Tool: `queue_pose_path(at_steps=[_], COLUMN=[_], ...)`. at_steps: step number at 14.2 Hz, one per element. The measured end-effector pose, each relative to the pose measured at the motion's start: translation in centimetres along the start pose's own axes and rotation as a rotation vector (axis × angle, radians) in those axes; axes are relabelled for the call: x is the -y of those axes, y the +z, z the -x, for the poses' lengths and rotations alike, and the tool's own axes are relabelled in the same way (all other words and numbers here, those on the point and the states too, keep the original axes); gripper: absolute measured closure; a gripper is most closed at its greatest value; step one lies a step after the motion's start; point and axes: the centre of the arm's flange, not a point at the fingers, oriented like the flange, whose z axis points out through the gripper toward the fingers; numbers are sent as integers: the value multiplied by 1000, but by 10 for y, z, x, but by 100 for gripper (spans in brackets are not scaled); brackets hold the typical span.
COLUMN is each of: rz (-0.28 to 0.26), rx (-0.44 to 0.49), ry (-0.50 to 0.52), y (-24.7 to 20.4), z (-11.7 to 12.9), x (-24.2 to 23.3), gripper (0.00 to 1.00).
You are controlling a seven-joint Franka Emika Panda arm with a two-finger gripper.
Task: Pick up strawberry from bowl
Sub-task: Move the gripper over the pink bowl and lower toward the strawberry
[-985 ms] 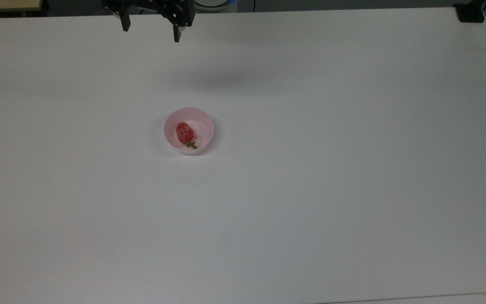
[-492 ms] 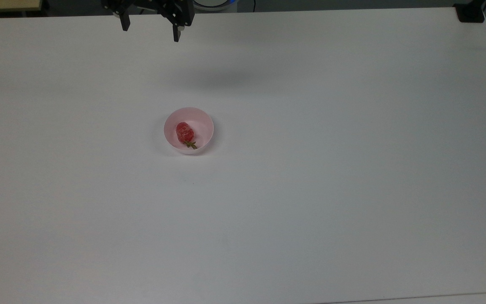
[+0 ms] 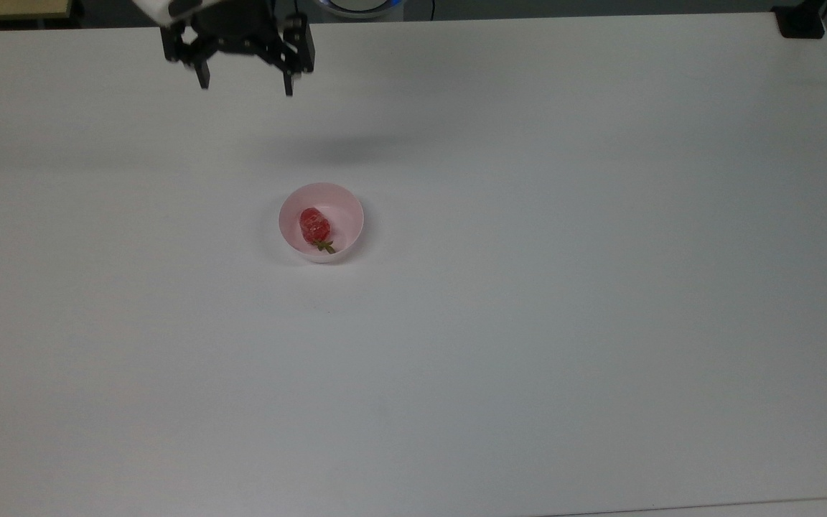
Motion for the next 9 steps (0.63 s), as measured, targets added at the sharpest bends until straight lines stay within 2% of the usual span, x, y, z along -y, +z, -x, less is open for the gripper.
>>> queue_pose_path(at_steps=[4,8,9], rz=[-5,-12,-15], rx=[2,33,25], ry=[53,103,119], y=[88,131,141], z=[-30,-39,-42], x=[11,25,28], gripper=[2,4,7])
